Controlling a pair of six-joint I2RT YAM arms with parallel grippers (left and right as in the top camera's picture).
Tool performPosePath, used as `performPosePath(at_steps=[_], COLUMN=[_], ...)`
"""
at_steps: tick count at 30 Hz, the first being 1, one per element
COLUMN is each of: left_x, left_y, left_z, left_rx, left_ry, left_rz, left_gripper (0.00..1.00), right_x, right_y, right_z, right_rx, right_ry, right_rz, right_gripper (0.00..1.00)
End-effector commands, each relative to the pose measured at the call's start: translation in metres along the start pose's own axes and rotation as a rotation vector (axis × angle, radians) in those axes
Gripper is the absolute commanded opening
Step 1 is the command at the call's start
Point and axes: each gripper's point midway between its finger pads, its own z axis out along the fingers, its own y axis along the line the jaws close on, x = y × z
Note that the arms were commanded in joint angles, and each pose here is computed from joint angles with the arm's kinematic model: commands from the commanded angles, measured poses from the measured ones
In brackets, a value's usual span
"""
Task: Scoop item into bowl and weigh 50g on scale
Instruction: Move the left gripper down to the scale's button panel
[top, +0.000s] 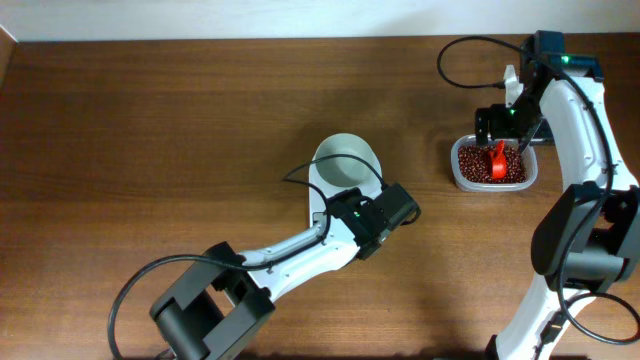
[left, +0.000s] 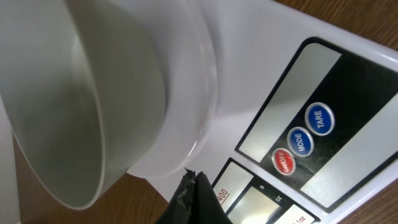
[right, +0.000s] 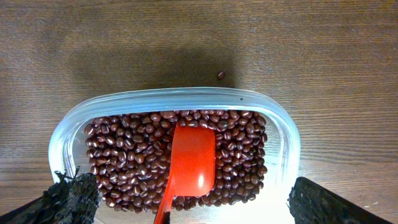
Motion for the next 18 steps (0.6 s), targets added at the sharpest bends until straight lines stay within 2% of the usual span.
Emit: performPosePath(at_steps=[1, 6, 12, 18], left_x=[-0.01, -0.02, -0.006, -0.006], left_y=[-0.021, -0.066, -0.064, -0.046], left_z=[-0.005, -0.02, 0.0, 0.018], left_rx=[0.045, 0.217, 0.159, 0.058], left_ry=[-0.037, -0.109, -0.024, 0.007], left_rz=[0.049, 0.209, 0.272, 0.24], left_gripper=[0.0, 0.0, 0.0, 0.0], right_x=[-0.001, -0.001, -0.001, -0.001], right_y=[-0.001, -0.001, -0.001, -0.001], right_z=[0.003, 0.003, 0.003, 0.002], right_rx=[-0.009, -0.009, -0.009, -0.009], right_ry=[0.003, 0.003, 0.003, 0.002], right_rz=[0.018, 0.018, 0.018, 0.018], right_gripper=[0.99, 0.99, 0.99, 0.99])
